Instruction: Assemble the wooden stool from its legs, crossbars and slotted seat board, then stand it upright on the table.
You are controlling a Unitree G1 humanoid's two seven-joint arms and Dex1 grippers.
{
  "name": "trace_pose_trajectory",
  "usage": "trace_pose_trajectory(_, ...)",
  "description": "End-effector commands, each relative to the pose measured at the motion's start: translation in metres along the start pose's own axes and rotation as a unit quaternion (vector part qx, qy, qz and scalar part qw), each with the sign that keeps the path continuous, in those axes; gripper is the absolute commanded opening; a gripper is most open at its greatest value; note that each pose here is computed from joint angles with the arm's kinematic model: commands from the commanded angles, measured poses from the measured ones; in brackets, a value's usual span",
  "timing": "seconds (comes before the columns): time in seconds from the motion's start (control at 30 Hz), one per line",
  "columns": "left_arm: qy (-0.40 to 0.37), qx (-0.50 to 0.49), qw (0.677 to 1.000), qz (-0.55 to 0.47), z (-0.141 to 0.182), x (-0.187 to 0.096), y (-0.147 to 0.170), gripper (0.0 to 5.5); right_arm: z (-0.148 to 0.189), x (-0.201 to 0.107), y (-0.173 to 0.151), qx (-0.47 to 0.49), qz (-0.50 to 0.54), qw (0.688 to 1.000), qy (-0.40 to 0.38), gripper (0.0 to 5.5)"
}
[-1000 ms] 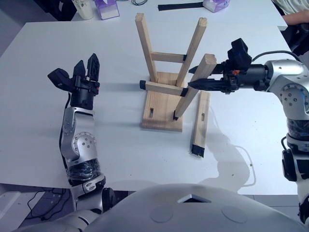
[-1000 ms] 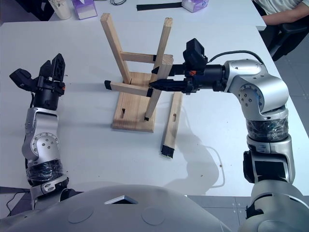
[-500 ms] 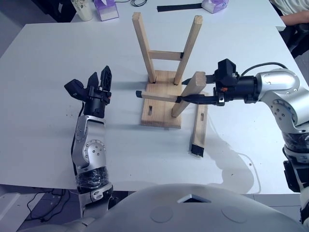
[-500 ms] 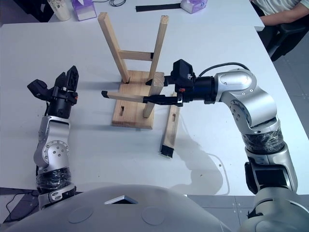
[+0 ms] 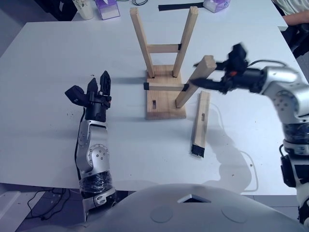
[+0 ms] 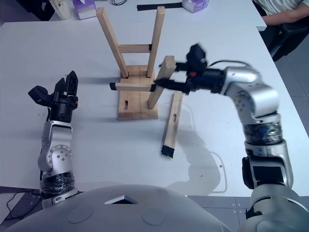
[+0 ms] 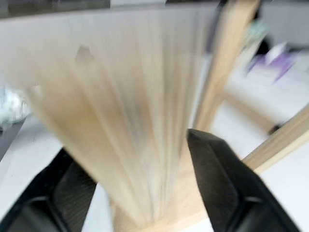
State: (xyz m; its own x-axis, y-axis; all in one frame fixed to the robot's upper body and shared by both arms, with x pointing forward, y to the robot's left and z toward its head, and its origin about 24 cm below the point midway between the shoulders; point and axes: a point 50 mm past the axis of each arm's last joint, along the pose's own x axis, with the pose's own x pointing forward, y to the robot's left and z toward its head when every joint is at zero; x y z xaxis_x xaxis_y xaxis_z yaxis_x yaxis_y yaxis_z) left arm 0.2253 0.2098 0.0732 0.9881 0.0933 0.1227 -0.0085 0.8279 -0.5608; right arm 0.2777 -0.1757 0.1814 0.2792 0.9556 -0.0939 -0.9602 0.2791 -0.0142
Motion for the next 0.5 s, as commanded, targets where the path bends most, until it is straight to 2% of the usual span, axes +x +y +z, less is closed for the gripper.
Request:
trace_pose_trajectory(0.03, -0.018, 0.001, 1.0, 0.019, 0.008, -0.005, 0.007, 3.37, 0.0, -0.019, 0.008, 0.01, 0.01, 1.0, 0.019, 3.78)
trace_pose_trajectory(0.07, -0.02, 0.003, 1.0, 0.021, 0.01, -0.006, 0.008, 3.37, -0.006, -0.025, 0.008, 0.02, 0.003, 0.999, 0.04, 3.95)
trace_pose_trajectory(0.23, -0.031, 0.006, 0.999, 0.029, 0.015, -0.008, 0.012, 3.37, -0.054, -0.044, 0.018, 0.058, -0.015, 0.983, 0.175, 3.95)
trace_pose_trajectory(0.33, -0.033, 0.003, 0.999, 0.041, 0.014, -0.015, 0.013, 3.37, -0.056, -0.032, 0.039, 0.059, 0.033, 0.982, 0.174, 3.95)
trace_pose_trajectory(0.5, -0.014, 0.003, 0.998, 0.066, 0.004, -0.037, 0.01, 3.37, -0.061, 0.002, 0.063, -0.011, 0.121, 0.968, 0.218, 3.95)
